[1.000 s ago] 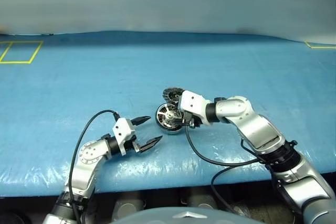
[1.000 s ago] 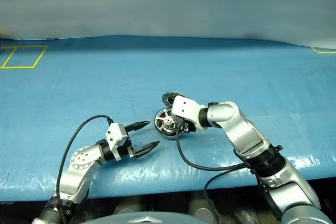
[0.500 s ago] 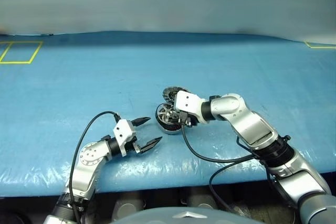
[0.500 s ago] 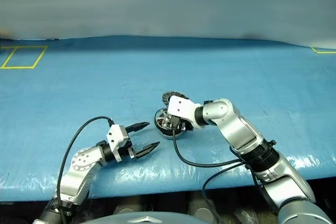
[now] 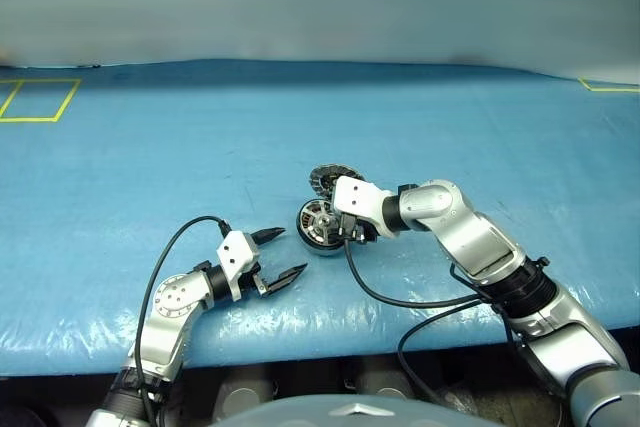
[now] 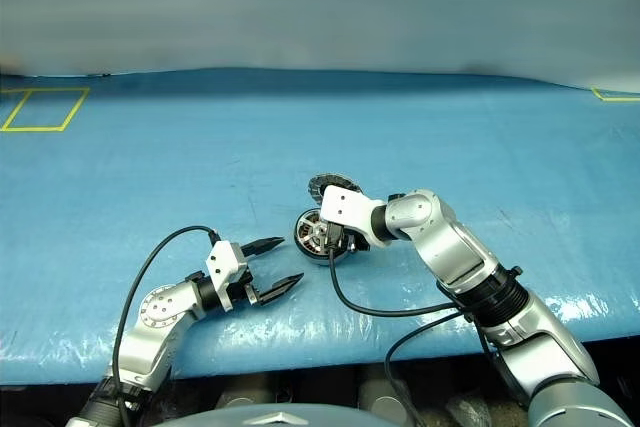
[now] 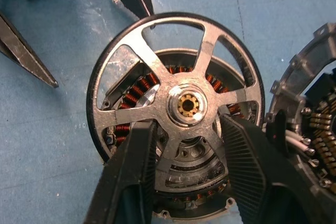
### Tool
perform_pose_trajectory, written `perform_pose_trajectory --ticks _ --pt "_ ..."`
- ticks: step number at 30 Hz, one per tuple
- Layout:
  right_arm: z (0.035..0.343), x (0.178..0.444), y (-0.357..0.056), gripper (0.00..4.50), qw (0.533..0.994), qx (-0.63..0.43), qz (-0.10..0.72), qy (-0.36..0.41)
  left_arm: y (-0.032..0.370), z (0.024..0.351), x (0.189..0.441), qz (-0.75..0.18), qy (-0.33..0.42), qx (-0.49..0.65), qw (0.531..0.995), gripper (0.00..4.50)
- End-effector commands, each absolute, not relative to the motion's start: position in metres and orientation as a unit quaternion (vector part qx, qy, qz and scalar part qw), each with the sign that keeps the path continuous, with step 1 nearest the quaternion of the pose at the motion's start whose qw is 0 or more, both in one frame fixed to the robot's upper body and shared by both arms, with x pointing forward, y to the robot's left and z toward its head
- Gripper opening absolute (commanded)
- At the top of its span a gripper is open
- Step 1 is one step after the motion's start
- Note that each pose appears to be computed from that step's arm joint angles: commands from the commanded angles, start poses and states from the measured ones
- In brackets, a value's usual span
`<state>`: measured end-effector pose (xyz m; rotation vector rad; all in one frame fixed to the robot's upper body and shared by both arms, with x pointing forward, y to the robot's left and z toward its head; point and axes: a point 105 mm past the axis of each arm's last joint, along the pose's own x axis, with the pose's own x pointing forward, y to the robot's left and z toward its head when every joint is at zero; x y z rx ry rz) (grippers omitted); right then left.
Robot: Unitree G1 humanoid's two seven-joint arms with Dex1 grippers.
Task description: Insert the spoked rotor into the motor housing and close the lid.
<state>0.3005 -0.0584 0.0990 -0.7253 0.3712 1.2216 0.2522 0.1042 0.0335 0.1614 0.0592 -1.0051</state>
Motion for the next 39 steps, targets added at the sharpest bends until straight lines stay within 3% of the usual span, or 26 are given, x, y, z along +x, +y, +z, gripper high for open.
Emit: perform_pose_trajectory --ticks 1,8,22,29,39 --pt "0.099 0.294 -0.055 1.11 0.735 -0.329 0.57 0.161 0.101 0.038 0.253 -0.485 0.011 0.081 0.871 4.21" --pt "0.097 0.297 -0.06 0.1 0.754 -0.319 0.549 0.17 0.101 0.036 0.254 -0.484 0.01 0.081 0.871 4.21" --pt "0.116 0.279 -0.076 0.1 0.799 -0.267 0.523 0.128 0.098 0.039 0.254 -0.491 0.008 0.087 0.867 4.21" --pt "0.121 0.284 -0.075 0.1 0.822 -0.291 0.48 0.093 0.096 0.04 0.256 -0.498 0.008 0.087 0.863 4.21" --pt "0.121 0.27 -0.073 0.1 0.789 -0.392 0.47 0.047 0.096 0.035 0.256 -0.496 0.014 0.082 0.864 4.21"
